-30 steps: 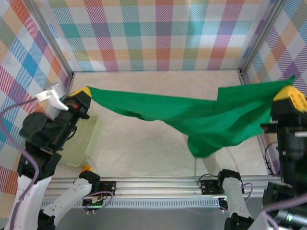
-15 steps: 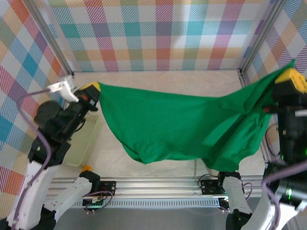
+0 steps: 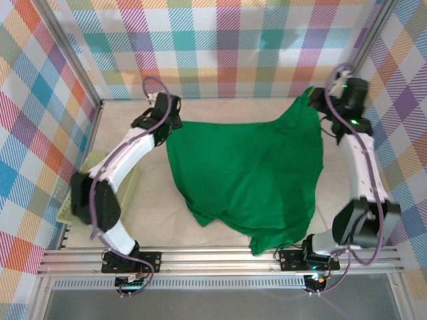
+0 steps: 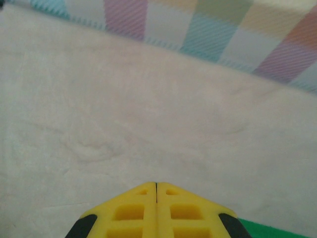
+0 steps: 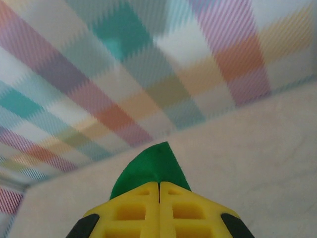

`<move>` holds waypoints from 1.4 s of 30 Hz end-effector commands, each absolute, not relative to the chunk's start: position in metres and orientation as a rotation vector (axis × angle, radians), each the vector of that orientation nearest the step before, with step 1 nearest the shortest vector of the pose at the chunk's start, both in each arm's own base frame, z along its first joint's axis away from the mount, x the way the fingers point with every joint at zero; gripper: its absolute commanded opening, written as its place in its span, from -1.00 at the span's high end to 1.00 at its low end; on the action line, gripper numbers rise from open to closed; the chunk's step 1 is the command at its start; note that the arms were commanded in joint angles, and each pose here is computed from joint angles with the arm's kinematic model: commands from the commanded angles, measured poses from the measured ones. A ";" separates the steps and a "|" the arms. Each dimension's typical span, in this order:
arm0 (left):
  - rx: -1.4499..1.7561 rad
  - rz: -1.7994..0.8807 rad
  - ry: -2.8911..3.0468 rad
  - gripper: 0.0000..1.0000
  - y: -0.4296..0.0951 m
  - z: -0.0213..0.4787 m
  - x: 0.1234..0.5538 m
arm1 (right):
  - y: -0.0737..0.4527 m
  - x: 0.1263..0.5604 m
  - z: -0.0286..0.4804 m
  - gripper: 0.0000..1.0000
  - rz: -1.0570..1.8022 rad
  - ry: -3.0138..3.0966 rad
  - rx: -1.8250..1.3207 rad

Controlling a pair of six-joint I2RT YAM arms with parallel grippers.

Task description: Fold the inside-out t-shirt

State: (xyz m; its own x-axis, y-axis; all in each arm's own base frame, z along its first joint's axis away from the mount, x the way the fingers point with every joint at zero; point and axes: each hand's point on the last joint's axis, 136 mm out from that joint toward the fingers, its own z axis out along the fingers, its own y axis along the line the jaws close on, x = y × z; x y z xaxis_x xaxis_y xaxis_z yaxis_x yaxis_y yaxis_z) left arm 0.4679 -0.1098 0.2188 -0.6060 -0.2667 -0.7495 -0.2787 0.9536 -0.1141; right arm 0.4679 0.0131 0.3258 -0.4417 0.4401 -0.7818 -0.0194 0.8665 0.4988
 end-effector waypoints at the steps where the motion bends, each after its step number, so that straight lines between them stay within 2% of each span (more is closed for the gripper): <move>1: -0.462 0.164 2.323 1.00 -0.091 0.186 0.490 | 0.031 0.496 0.298 1.00 0.492 1.991 0.272; 6: -0.473 0.261 2.426 1.00 -0.089 0.129 0.537 | 0.043 0.547 0.238 1.00 0.480 2.097 0.294; 9: -0.490 0.276 2.430 0.99 -0.084 0.119 0.569 | 0.045 0.575 0.223 1.00 0.431 2.126 0.302; 12: -0.536 0.273 2.413 0.85 -0.070 0.117 0.597 | 0.041 0.602 0.216 1.00 0.395 2.132 0.320; 14: -0.575 0.247 2.401 0.48 -0.061 0.116 0.609 | 0.035 0.617 0.217 0.84 0.355 2.136 0.340; 15: -0.585 0.219 2.399 0.39 -0.059 0.117 0.614 | 0.033 0.622 0.216 0.72 0.334 2.139 0.344; 16: -0.594 0.193 2.399 0.29 -0.057 0.117 0.617 | 0.030 0.627 0.220 0.47 0.309 2.133 0.353; 17: -0.607 0.191 2.390 0.18 -0.054 0.120 0.617 | 0.025 0.632 0.226 0.13 0.283 2.127 0.364; 18: -0.614 0.199 2.387 0.05 -0.051 0.124 0.615 | 0.024 0.634 0.231 -0.06 0.269 2.125 0.367; 20: -0.616 0.219 2.388 -0.34 -0.047 0.137 0.607 | 0.021 0.635 0.239 -0.26 0.246 2.131 0.365; 21: -0.617 0.224 2.394 -0.39 -0.045 0.143 0.602 | 0.020 0.633 0.242 -0.35 0.235 2.137 0.367; 25: -0.619 0.202 2.427 -0.51 -0.052 0.168 0.566 | 0.023 0.608 0.252 -0.51 0.248 2.153 0.379; 31: -0.533 0.025 2.419 -0.54 -0.113 0.183 0.491 | 0.042 0.520 0.242 -0.59 0.365 2.211 0.412; 37: -0.386 -0.059 2.500 -0.52 -0.162 0.145 0.424 | 0.062 0.428 0.170 -0.60 0.452 2.413 0.485; 42: -0.339 -0.170 2.648 -0.52 -0.192 0.089 0.397 | 0.083 0.385 0.097 -0.60 0.521 2.615 0.556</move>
State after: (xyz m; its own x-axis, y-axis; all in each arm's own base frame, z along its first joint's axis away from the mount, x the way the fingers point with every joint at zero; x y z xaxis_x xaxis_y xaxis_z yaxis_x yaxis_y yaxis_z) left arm 0.4016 -0.1792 0.1182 -0.8357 -0.2353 -0.4962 -0.2023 0.9719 -0.1202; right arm 0.4050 0.0697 0.1359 -0.7852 0.4254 -0.4499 0.2397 0.8789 0.4125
